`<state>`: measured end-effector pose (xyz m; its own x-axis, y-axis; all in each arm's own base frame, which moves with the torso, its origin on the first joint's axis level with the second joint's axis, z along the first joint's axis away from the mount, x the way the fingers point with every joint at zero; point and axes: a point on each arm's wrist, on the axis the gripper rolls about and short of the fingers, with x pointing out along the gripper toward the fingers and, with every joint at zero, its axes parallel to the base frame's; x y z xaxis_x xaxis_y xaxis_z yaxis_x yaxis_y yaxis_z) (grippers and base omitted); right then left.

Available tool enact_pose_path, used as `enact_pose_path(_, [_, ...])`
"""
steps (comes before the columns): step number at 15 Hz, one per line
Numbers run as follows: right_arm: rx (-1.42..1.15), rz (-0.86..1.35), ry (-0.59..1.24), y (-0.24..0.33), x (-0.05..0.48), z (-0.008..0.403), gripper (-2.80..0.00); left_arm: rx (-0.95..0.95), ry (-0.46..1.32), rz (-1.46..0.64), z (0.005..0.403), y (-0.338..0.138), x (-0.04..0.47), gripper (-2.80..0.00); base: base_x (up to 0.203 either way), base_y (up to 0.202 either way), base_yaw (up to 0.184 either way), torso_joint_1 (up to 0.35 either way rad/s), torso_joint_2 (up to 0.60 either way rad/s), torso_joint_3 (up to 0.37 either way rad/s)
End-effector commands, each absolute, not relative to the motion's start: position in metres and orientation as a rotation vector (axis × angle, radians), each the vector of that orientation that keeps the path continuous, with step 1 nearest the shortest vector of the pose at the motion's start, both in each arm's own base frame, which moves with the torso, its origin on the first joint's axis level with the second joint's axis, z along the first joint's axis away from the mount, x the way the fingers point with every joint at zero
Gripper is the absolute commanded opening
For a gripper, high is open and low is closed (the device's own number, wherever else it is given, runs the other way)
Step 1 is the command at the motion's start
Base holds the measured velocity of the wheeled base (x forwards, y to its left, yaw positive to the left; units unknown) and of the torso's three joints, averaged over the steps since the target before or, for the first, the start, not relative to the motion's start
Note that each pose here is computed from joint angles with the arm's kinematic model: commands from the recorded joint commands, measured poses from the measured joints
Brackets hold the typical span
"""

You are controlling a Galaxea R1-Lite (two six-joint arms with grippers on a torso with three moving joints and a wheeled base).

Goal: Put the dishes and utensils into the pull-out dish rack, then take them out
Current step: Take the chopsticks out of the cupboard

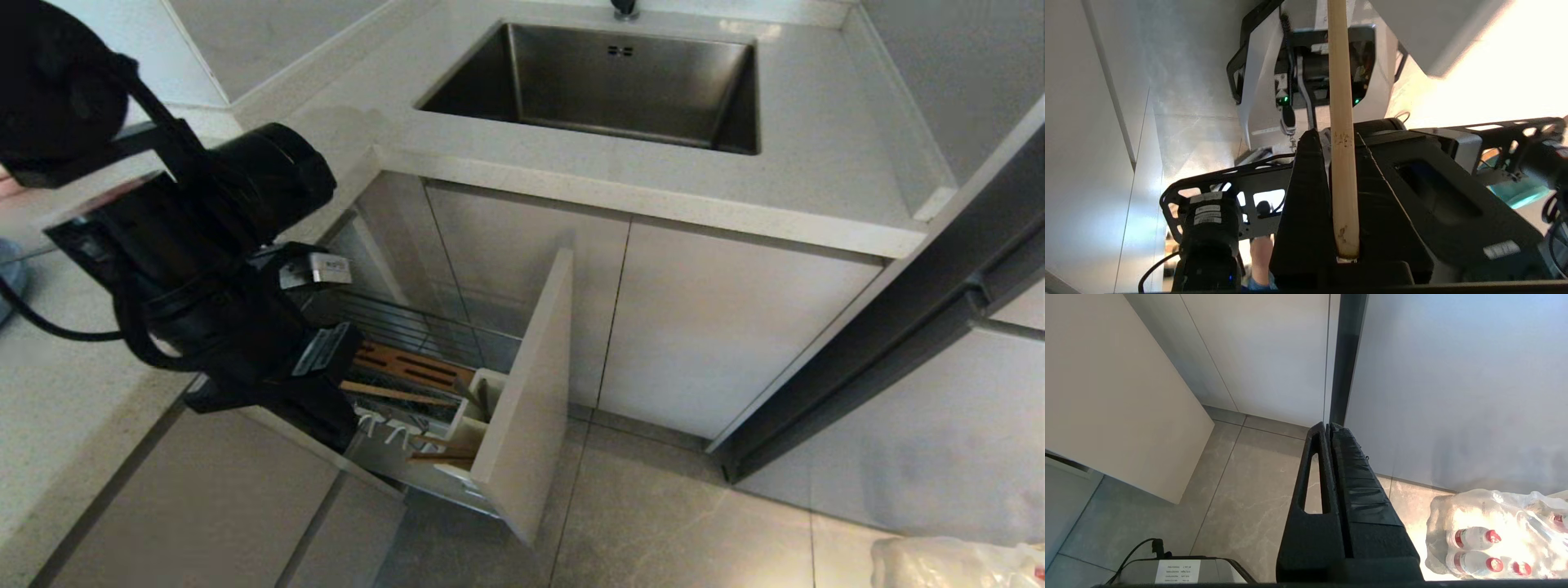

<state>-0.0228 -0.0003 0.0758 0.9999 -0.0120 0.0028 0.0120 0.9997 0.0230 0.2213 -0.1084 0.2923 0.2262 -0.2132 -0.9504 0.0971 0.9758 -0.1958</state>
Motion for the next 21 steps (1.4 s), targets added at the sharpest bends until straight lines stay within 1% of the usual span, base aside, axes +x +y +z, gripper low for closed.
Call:
enact_pose_path(1, [0.023, -0.012, -0.002, 0.000, -0.023, 0.076, -2.80, -0.118, 1.265, -0.238, 0.309, -0.100, 0.202, -2.80, 0.000, 0.000, 0.000, 0.000, 0.00, 0.000])
enact_pose_path(6, [0.023, -0.012, -0.003, 0.000, -0.023, 0.076, -2.80, -0.167, 1.080, -0.313, 0.353, -0.078, 0.147, -2.80, 0.000, 0.000, 0.000, 0.000, 0.00, 0.000])
enact_pose_path(10, [0.023, -0.012, -0.002, 0.000, -0.023, 0.076, -2.80, -0.215, 0.935, -0.337, 0.374, -0.059, 0.110, -2.80, 0.000, 0.000, 0.000, 0.000, 0.00, 0.000])
enact_pose_path(12, [0.023, -0.012, -0.003, 0.000, -0.023, 0.076, -2.80, -0.223, 0.832, -0.316, 0.383, -0.049, 0.093, -2.80, 0.000, 0.000, 0.000, 0.000, 0.00, 0.000])
enact_pose_path(16, [0.023, -0.012, -0.003, 0.000, -0.023, 0.076, -2.80, -0.235, 0.618, -0.094, 0.396, -0.033, 0.083, -2.80, 0.000, 0.000, 0.000, 0.000, 0.00, 0.000])
enact_pose_path(17, [0.023, -0.012, -0.002, 0.000, -0.023, 0.076, -2.80, -0.245, 0.596, -0.066, 0.398, -0.032, 0.084, -2.80, 0.000, 0.000, 0.000, 0.000, 0.00, 0.000])
enact_pose_path(19, [0.023, -0.012, -0.002, 0.000, -0.023, 0.076, -2.80, -0.276, 0.505, 0.123, 0.401, -0.025, 0.093, -2.80, 0.000, 0.000, 0.000, 0.000, 0.00, 0.000])
enact_pose_path(21, [0.023, -0.012, -0.003, 0.000, -0.023, 0.076, -2.80, -0.311, 0.440, 0.265, 0.403, -0.020, 0.112, -2.80, 0.000, 0.000, 0.000, 0.000, 0.00, 0.000])
